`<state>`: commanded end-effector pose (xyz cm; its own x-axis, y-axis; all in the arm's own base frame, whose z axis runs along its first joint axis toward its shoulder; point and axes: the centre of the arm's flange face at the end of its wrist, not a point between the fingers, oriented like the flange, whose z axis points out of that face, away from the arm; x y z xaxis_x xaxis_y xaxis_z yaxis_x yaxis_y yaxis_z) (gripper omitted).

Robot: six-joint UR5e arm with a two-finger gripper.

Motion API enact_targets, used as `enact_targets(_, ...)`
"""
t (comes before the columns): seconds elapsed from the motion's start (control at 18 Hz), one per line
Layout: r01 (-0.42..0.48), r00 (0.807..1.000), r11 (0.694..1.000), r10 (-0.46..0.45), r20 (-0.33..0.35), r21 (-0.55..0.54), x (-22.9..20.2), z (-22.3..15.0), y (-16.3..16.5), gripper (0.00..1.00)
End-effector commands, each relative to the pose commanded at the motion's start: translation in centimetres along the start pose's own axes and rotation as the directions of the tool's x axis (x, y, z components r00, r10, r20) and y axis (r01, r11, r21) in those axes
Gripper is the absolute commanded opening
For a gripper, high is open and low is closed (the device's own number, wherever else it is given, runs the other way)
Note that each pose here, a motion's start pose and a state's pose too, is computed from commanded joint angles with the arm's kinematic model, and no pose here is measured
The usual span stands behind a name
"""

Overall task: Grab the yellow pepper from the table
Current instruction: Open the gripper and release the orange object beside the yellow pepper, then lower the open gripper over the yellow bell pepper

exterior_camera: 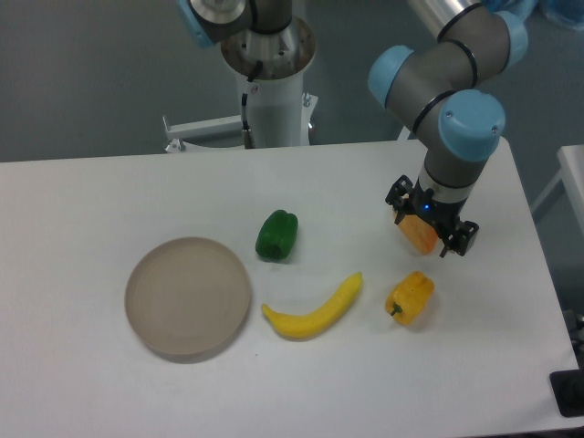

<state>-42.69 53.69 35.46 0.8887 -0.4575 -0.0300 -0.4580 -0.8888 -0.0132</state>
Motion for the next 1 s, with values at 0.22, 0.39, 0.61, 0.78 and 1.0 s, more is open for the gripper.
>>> enact_targets(0.22,0.002,1.0,1.0,-0.002,0.0,0.0,0.0,0.0,0.1,1.0)
enact_targets(0.39,0.0,1.0,1.0,0.0,-0.004,-0.001,0.1,0.3,0.0,1.0)
enact_targets(0.61,-0.004,0.999,1.0,0.003,0.033,0.019,-0.6,0.6,-0.6,1.0)
enact_targets(0.78,0.004,0.994,0.999,-0.008,0.105,0.039,-2.0,1.3,-1.1,1.0)
enact_targets(1.0,0.011,0.993,0.999,-0.016,0.119,0.046,-3.5,2.0,-1.9,1.0)
